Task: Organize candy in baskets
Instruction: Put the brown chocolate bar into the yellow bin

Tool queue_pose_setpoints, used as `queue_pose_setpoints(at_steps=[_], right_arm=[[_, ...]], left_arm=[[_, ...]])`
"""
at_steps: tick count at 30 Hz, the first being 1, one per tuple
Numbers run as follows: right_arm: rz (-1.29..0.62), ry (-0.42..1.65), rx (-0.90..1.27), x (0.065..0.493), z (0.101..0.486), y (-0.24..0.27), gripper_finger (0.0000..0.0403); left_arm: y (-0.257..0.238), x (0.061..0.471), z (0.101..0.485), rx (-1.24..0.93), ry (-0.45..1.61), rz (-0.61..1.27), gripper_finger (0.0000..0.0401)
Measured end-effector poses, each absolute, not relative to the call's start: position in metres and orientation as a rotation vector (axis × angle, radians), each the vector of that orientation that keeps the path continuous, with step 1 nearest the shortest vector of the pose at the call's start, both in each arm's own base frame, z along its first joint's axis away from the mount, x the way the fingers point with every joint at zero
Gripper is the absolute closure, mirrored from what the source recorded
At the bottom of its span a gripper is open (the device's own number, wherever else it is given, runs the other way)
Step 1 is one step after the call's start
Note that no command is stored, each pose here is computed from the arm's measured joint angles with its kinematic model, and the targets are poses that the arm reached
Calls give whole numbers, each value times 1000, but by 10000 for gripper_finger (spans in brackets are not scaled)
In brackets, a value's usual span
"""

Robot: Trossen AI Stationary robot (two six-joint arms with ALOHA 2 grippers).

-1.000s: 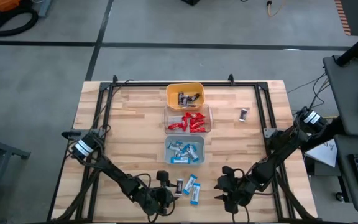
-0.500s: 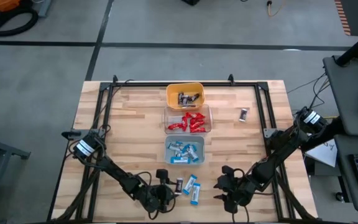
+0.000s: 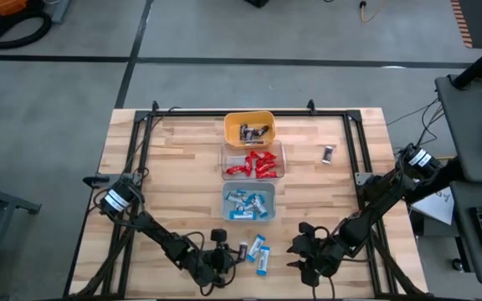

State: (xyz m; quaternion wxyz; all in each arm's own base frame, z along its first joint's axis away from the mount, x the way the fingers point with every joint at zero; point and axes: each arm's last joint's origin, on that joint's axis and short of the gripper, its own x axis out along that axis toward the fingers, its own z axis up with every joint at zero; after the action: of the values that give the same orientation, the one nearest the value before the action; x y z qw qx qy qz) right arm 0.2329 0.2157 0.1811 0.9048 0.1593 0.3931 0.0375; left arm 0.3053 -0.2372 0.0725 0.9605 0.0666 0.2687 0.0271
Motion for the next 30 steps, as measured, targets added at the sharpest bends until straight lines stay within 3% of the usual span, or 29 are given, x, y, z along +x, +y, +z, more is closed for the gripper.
queue_pose_setpoints(at_steps=[9, 30], right_arm=[[68, 801, 325, 233, 181, 215, 211], [68, 799, 327, 233, 182, 216, 211]], left_arm=[[-237, 305, 71, 137, 549, 55, 395], [-233, 305, 93, 144, 486, 131, 400]])
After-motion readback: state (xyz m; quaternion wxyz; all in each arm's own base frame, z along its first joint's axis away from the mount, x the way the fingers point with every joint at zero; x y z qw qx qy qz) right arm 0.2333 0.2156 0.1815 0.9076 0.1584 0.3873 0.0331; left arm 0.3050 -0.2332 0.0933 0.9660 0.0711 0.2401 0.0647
